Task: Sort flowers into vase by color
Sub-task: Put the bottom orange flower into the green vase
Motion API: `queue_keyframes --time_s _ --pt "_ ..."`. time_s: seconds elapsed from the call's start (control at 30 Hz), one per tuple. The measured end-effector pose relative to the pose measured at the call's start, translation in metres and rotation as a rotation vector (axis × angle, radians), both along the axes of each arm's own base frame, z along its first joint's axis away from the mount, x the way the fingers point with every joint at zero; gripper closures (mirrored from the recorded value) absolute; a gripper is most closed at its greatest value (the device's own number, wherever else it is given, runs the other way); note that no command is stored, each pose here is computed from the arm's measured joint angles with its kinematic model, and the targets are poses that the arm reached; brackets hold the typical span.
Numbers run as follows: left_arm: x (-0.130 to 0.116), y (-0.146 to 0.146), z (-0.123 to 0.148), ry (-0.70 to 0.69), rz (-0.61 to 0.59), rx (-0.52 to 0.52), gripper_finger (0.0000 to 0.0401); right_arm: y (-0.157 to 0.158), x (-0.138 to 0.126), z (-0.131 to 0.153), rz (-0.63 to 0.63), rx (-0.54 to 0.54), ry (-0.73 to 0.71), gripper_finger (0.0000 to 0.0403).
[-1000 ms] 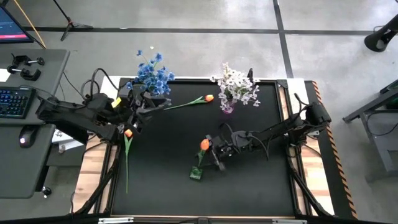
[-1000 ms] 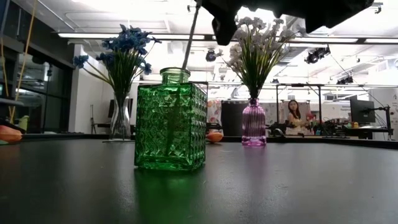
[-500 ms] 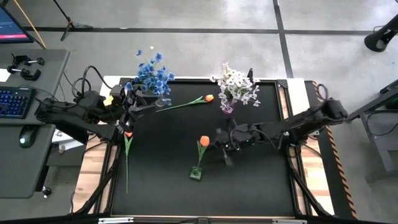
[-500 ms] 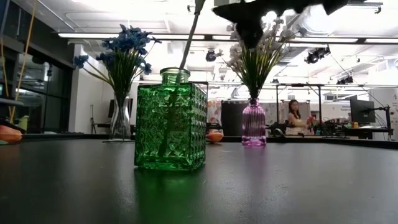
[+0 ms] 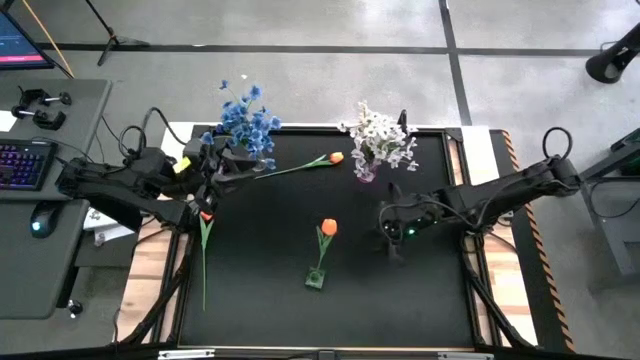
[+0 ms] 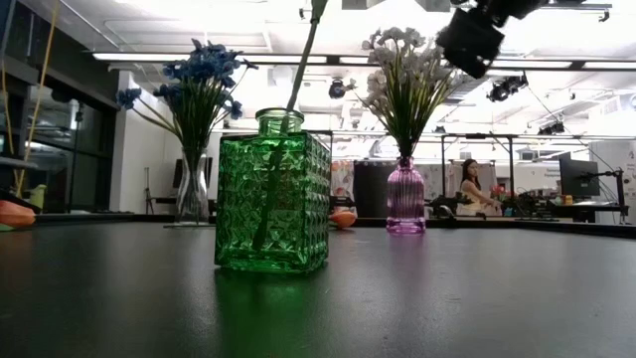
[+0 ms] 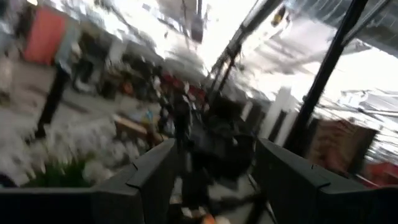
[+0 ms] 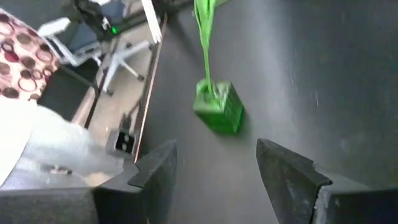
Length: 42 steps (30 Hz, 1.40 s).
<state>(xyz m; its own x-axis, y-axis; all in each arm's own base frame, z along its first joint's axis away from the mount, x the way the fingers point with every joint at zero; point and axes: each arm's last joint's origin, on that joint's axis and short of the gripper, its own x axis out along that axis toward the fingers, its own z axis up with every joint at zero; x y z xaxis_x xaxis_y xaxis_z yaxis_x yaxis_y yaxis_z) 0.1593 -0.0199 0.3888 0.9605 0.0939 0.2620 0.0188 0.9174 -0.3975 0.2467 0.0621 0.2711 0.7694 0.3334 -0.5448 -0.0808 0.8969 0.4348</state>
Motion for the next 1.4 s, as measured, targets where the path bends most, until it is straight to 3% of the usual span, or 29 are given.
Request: queue_keyframes --time_s 0.2,0.3,0.43,0.57,0.67,0.83,1.0,1.1,1.27,1.4 --pt "0.006 -0.007 -0.020 0.192 -0.216 -0.179 0.0194 -0.002 -0.007 -0.005 -0.010 -0.001 0.091 0.0197" --pt "0.013 -0.016 -0.038 0.380 -0.297 -0.317 0.0194 -0.003 -0.008 -0.007 -0.032 -0.033 0.102 0.0197" --pt "0.019 -0.036 -0.071 0.703 -0.310 -0.490 0.0194 -0.005 -0.007 -0.007 -0.074 -0.090 0.089 0.0197" --pt "0.015 -0.060 -0.113 1.109 -0.196 -0.633 0.0194 -0.007 -0.007 -0.007 -0.136 -0.148 0.075 0.0197" --pt "0.005 -0.074 -0.141 1.391 0.003 -0.679 0.0194 -0.009 -0.006 -0.008 -0.173 -0.184 0.068 0.0197" --pt "-0.006 -0.096 -0.175 1.667 0.317 -0.700 0.0194 -0.010 -0.005 -0.008 -0.208 -0.211 0.066 0.0197" --pt "-0.004 -0.107 -0.197 1.815 0.419 -0.675 0.0194 -0.010 -0.005 -0.009 -0.208 -0.211 0.067 0.0197" --pt "-0.007 -0.104 -0.211 1.839 0.473 -0.719 0.0194 -0.010 -0.005 -0.009 -0.208 -0.211 0.068 0.0197" --pt "-0.023 -0.090 -0.220 1.748 0.597 -0.880 0.0194 -0.010 -0.005 -0.009 -0.222 -0.193 0.073 0.0197" --pt "-0.036 -0.079 -0.214 1.632 0.663 -0.922 0.0194 -0.010 -0.005 -0.009 -0.219 -0.197 0.072 0.0197"
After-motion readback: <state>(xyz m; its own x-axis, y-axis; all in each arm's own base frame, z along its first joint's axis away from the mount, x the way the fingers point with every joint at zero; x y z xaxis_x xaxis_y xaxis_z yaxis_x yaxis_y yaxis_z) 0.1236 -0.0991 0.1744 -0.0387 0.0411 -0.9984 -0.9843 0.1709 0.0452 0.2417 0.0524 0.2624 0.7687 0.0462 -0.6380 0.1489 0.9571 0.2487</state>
